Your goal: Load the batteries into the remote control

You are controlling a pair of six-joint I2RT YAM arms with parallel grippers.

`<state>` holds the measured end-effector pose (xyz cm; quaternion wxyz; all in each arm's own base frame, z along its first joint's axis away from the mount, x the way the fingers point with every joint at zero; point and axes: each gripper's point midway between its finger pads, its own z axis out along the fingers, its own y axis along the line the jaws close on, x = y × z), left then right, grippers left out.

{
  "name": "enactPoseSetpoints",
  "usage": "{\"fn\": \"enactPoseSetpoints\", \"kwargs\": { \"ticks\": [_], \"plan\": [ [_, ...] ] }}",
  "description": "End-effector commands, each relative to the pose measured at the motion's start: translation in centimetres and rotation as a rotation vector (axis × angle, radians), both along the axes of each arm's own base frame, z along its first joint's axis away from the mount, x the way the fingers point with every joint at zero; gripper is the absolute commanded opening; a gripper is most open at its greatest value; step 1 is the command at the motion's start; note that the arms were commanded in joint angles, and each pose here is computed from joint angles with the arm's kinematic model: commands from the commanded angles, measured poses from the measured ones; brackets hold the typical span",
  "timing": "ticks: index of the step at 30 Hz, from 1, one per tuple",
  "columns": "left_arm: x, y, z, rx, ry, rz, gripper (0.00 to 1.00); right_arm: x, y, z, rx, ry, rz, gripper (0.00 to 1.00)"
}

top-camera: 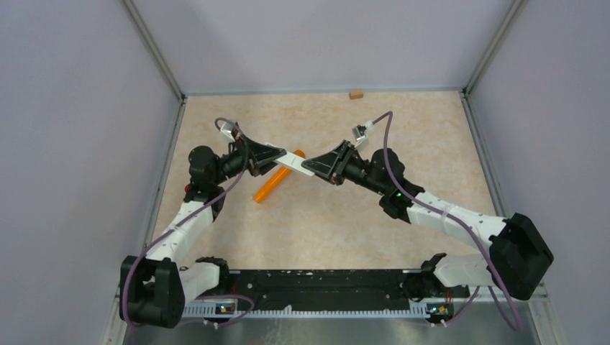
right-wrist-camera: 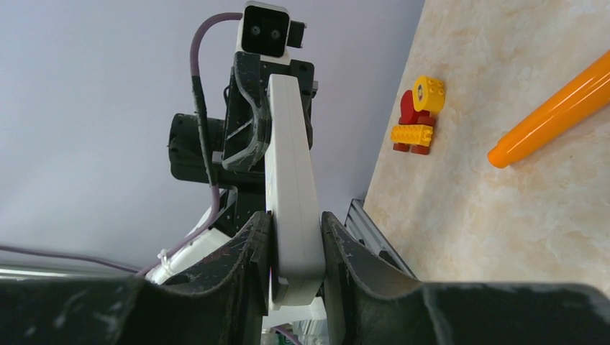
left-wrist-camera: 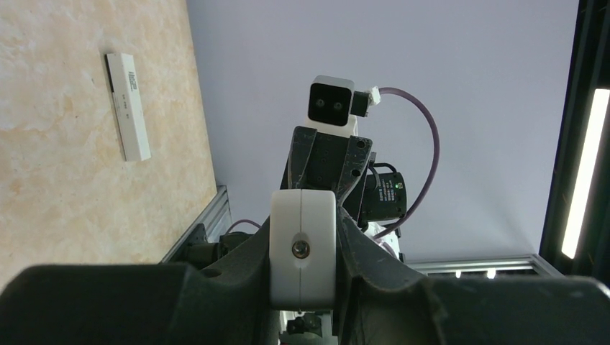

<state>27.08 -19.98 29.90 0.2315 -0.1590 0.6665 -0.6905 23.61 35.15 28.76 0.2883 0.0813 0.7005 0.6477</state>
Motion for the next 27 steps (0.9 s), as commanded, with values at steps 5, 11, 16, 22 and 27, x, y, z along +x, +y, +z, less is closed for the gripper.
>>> {"fn": "enactPoseSetpoints", "kwargs": {
  "ticks": [5,11,16,22,27],
  "plan": [
    [-0.1,0.2,4.2,-0.044,-0.136,-0.003,0.00,-0.8,-0.6,0.5,-0.001,-0.046,0.003,0.25],
    [-0.9,0.0,4.8,-0.044,-0.186,-0.031,0.00,-0.3,-0.1,-0.1,-0.020,-0.030,0.005,0.23],
    [-2.6,-0.4,5.8,-0.029,-0.306,-0.068,0.00,0.5,0.9,-2.1,-0.086,0.038,0.011,0.20],
    [-4.6,-1.2,6.1,-0.026,-0.362,-0.113,0.00,1.4,1.8,-2.1,-0.076,0.031,0.014,0.18],
    [-6.0,-2.2,6.1,-0.032,-0.376,-0.163,0.00,2.0,2.7,-2.0,-0.077,0.010,0.015,0.17]
  ]
}}
